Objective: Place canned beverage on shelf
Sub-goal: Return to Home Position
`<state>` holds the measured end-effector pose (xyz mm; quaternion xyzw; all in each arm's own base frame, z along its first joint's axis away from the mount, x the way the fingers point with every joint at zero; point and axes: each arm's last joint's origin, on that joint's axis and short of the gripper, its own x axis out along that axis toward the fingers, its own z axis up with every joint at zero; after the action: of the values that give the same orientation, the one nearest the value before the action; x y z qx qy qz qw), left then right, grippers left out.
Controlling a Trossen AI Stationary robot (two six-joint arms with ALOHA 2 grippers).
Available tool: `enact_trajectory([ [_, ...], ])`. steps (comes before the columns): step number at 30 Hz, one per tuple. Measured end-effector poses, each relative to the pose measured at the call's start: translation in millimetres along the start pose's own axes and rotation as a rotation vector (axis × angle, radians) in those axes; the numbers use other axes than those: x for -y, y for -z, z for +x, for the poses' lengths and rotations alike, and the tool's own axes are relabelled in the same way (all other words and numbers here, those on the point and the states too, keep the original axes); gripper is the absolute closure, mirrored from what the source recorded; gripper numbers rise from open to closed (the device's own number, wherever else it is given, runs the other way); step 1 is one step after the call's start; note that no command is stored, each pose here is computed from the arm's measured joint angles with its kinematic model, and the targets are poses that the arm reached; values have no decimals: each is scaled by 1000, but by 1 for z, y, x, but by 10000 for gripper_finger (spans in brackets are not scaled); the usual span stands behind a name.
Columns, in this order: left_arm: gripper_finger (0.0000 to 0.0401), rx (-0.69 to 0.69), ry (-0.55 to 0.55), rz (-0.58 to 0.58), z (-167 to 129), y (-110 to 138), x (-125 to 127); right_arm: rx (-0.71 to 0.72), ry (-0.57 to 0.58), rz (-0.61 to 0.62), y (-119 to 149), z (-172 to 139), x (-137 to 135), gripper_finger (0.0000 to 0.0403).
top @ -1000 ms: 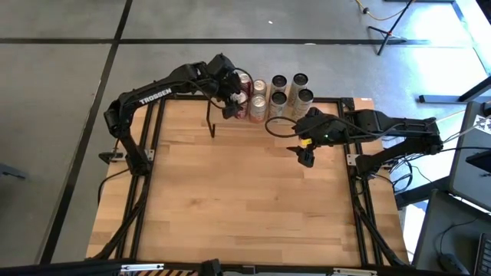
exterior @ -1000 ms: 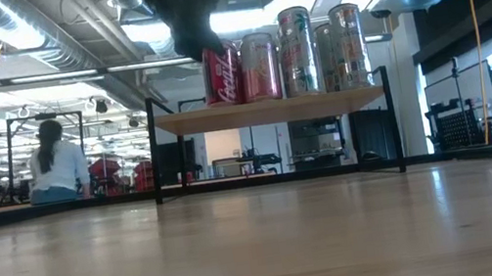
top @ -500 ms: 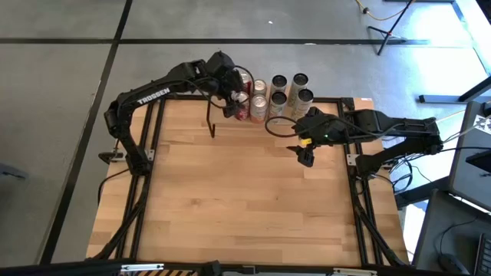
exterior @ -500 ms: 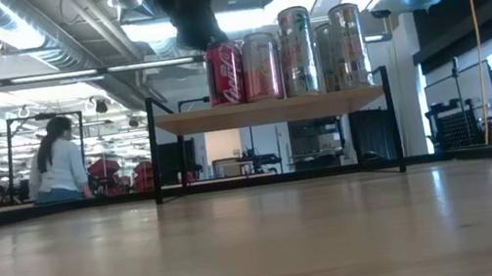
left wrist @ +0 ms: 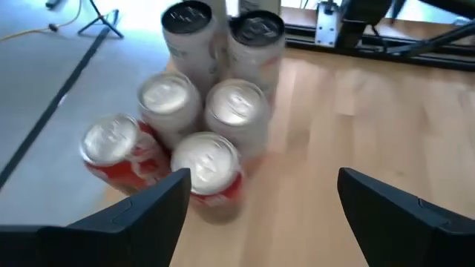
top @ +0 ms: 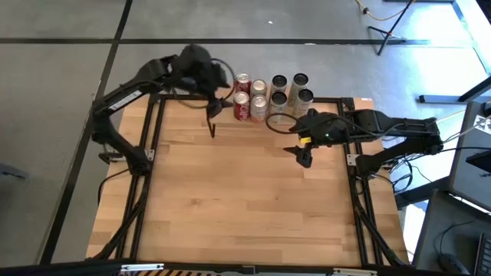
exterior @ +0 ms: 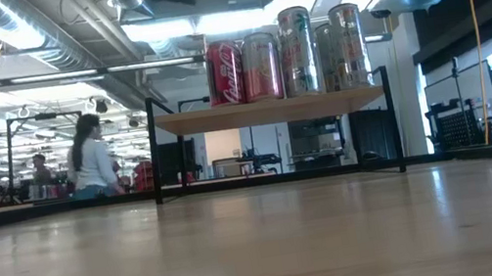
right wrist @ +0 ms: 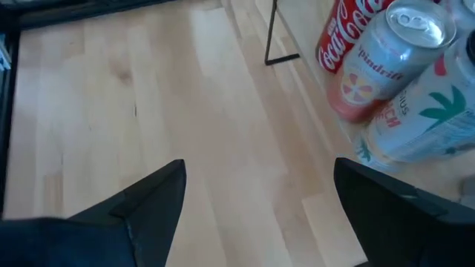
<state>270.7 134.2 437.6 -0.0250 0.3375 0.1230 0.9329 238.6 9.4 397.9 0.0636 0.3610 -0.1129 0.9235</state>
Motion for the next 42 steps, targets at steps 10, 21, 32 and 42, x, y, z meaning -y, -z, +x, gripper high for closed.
enact_trajectory([
  [10,76,169,17,-88,-3,73,32,86,-9,-45,3,-31,11,219],
  [21,76,109,77,-183,12,123,51,273,-118,-40,51,-63,27,390],
  [32,76,400,235,11,23,123,98,645,-281,58,138,-51,43,384],
  [42,76,409,243,9,7,156,105,698,-236,97,170,-42,51,384],
])
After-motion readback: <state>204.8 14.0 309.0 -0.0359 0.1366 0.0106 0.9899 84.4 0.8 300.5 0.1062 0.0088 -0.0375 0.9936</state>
